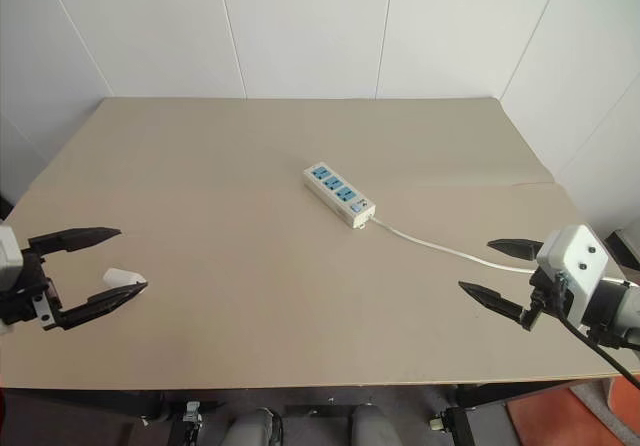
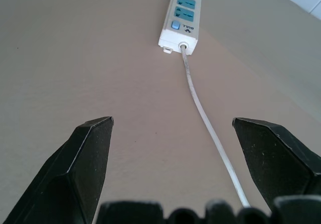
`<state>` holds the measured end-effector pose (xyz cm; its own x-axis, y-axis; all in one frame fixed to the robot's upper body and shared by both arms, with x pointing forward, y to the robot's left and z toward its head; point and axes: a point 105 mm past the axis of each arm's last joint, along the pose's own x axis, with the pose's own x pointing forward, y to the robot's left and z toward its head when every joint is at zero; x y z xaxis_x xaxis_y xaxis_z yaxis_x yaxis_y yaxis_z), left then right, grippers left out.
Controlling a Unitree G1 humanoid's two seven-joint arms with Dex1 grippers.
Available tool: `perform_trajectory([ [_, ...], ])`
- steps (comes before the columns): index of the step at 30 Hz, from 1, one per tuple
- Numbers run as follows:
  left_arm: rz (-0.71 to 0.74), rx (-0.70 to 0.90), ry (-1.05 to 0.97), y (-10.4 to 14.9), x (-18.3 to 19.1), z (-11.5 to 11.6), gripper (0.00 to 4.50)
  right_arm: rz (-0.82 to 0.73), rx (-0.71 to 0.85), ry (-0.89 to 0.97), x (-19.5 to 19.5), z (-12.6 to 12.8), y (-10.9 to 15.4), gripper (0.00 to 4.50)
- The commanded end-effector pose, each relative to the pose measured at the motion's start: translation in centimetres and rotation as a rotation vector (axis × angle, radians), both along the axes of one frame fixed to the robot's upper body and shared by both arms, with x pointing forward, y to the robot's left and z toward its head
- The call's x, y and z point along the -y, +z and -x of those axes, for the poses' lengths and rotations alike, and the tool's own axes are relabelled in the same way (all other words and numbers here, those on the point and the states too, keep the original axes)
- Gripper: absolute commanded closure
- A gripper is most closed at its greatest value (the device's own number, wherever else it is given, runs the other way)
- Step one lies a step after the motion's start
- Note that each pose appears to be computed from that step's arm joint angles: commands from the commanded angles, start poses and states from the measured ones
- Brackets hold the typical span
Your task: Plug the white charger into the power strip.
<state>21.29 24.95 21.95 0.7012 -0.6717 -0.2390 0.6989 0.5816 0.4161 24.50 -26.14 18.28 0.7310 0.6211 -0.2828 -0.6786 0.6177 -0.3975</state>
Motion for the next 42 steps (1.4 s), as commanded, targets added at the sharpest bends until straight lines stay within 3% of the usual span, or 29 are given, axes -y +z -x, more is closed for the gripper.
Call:
perform_trajectory([
  [1,0.0,0.023,-0.008,0.5,0.2,0.0,0.0,0.004,0.046,0.015,-0.3,0.1,1.0,0.03],
  [11,0.009,0.029,-0.016,0.5,0.3,-0.2,0.0,-0.003,0.047,0.021,-0.6,-0.3,0.9,0.03],
  [15,0.04,0.043,-0.061,0.5,1.4,-1.1,0.0,-0.072,0.024,0.059,-2.3,-1.4,-0.5,0.03],
  [18,0.065,0.047,-0.141,0.5,3.0,-2.3,0.0,-0.11,0.012,0.082,-4.7,-3.6,-2.3,0.03],
  [23,0.107,0.063,-0.235,0.3,5.3,-4.5,0.0,-0.203,0.063,-0.015,-8.5,-9.3,-3.8,0.03],
  [28,0.134,0.059,-0.282,-0.2,6.4,-4.9,0.0,-0.198,0.112,-0.087,-10.6,-13.5,-4.2,0.03],
  [33,0.14,0.053,-0.284,-0.5,6.6,-4.7,0.0,-0.127,0.05,-0.146,-10.6,-16.2,-5.9,0.03],
  [36,0.143,0.051,-0.283,-0.7,6.6,-4.5,0.0,-0.034,-0.079,-0.237,-9.8,-17.6,-8.7,0.63],
  [42,0.147,0.057,-0.275,-0.7,6.6,-4.1,0.0,-0.038,-0.179,-0.247,-9.3,-17.8,-9.8,2.62],
])
